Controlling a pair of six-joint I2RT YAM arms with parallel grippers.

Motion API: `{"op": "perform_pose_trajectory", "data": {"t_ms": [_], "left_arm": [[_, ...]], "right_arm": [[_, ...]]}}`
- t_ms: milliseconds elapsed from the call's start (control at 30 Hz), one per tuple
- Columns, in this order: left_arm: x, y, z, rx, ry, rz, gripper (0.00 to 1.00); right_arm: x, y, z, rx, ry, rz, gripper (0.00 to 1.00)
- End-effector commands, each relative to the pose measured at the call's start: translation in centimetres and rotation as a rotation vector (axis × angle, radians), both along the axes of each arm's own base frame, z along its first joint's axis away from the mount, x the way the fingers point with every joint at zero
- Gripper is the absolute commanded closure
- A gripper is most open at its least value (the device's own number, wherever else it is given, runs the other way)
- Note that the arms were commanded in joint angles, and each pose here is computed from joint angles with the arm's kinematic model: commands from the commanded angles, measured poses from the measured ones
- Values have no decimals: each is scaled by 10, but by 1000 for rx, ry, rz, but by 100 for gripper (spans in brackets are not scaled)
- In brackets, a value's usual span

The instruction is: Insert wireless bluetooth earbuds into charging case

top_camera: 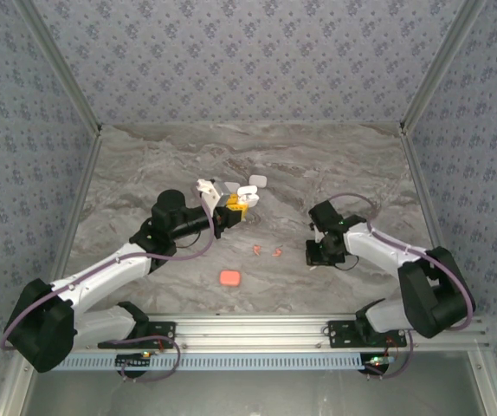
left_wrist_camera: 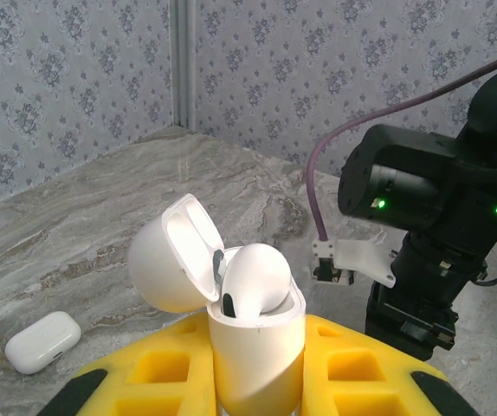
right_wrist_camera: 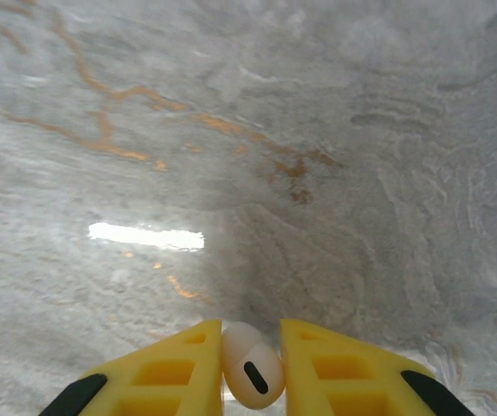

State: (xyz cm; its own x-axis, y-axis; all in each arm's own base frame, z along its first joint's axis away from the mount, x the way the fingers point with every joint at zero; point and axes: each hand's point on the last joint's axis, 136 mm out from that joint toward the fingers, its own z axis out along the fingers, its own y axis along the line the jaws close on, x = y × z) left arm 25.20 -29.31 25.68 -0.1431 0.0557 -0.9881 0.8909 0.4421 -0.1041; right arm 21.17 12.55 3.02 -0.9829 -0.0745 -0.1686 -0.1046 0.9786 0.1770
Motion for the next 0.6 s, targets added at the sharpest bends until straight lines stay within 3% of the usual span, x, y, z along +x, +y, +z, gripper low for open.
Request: {"op": "perform_pose_trajectory", "data": {"t_ms": [0, 333, 567], "left_arm": [[-2, -1, 13, -28, -42, -4, 100], [-11, -12, 20, -78, -17, -96, 100], [-20, -21, 28, -97, 3, -183, 100]], "right_arm": [[23, 11, 45, 45, -162, 70, 78], [64, 52, 213, 211, -723, 373, 78], [57, 90, 284, 260, -977, 600, 77]]}}
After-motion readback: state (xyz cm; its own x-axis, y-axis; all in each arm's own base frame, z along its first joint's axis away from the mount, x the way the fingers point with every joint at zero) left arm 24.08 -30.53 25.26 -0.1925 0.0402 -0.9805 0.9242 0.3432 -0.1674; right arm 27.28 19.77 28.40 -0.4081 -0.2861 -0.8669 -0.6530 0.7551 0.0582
